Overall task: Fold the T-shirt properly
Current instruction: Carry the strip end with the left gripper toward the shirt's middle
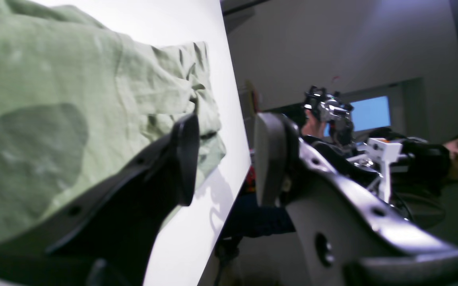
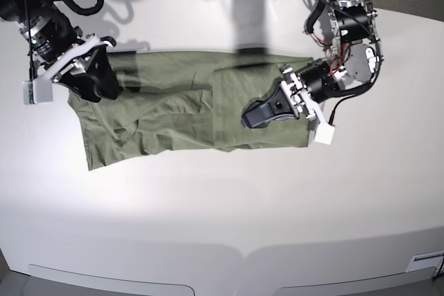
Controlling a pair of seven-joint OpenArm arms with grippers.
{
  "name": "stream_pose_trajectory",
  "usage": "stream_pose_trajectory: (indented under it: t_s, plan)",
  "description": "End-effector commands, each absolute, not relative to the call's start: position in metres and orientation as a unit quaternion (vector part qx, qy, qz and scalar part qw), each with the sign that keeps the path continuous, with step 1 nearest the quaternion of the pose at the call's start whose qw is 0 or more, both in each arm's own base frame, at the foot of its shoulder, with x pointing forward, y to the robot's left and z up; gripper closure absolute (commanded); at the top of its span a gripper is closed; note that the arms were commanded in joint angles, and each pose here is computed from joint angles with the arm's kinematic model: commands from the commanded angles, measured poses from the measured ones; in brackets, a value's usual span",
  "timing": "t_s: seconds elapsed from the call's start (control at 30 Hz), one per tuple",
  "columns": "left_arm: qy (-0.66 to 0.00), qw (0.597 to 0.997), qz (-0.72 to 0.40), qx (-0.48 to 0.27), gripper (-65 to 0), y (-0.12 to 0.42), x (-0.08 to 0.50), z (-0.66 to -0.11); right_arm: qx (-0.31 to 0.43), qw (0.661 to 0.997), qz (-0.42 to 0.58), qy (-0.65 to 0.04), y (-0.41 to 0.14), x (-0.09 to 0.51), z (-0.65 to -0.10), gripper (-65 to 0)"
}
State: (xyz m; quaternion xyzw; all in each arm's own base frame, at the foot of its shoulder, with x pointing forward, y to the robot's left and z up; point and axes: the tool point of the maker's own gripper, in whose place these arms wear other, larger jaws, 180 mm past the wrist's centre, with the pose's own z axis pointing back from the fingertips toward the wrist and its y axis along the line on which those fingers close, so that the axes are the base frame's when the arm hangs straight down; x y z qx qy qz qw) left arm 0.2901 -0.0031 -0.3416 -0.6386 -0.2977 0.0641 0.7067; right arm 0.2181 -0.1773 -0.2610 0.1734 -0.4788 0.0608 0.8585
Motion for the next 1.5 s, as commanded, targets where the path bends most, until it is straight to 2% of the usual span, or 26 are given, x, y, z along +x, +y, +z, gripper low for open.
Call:
stream_pose_trajectory:
  t_s: [0.0, 0.2, 0.3, 0.4, 0.57, 0.67, 0.77, 0.97, 1.2, 1.47]
  plan:
    - [-0.318, 0.69, 0.056, -0.648, -23.5, -0.003, 0.298, -0.326, 0.179, 0.842, 0.068, -0.503, -0.174, 0.223, -0.247, -22.7]
    - [-0.33, 0.687, 0.045, -0.646, -23.4, -0.003, 0.31, -0.317, 0.179, 0.843, 0.068, -0.503, -0.174, 0.222, -0.247, -22.7]
    - [-0.336, 0.701, 0.019, -0.628, -23.4, -0.005, 0.323, -0.312, 0.179, 0.843, 0.068, -0.503, -0.174, 0.222, -0.247, -22.7]
    - [-0.335, 0.726, -0.013, -0.6, -23.4, -0.008, 0.334, -0.313, 0.169, 0.841, 0.068, -0.509, -0.177, 0.226, -0.246, -22.7]
    - [-0.286, 0.775, -0.09, -0.557, -23.4, -0.042, 0.318, -0.337, 0.119, 0.841, 0.073, -0.523, -0.191, 0.244, -0.239, -22.7]
    - [-0.275, 0.813, -0.135, -0.495, -23.4, -0.049, 0.311, -0.364, 0.117, 0.836, 0.077, -0.531, -0.191, 0.252, -0.233, -22.7]
    - [-0.295, 0.838, -0.169, -0.427, -23.4, -0.031, 0.318, -0.382, 0.116, 0.835, 0.078, -0.532, -0.191, 0.254, -0.231, -22.7]
    - [-0.305, 0.865, -0.2, -0.344, -23.4, 0.007, 0.322, -0.407, 0.116, 0.835, 0.078, -0.532, -0.191, 0.254, -0.231, -22.7]
    - [-0.286, 0.888, -0.17, -0.316, -23.4, 0.042, 0.296, -0.436, 0.116, 0.835, 0.078, -0.532, -0.191, 0.254, -0.231, -22.7]
    - [-0.278, 0.914, -0.153, -0.251, -23.4, 0.084, 0.287, -0.458, 0.108, 0.838, 0.077, -0.529, -0.194, 0.254, -0.233, -22.7]
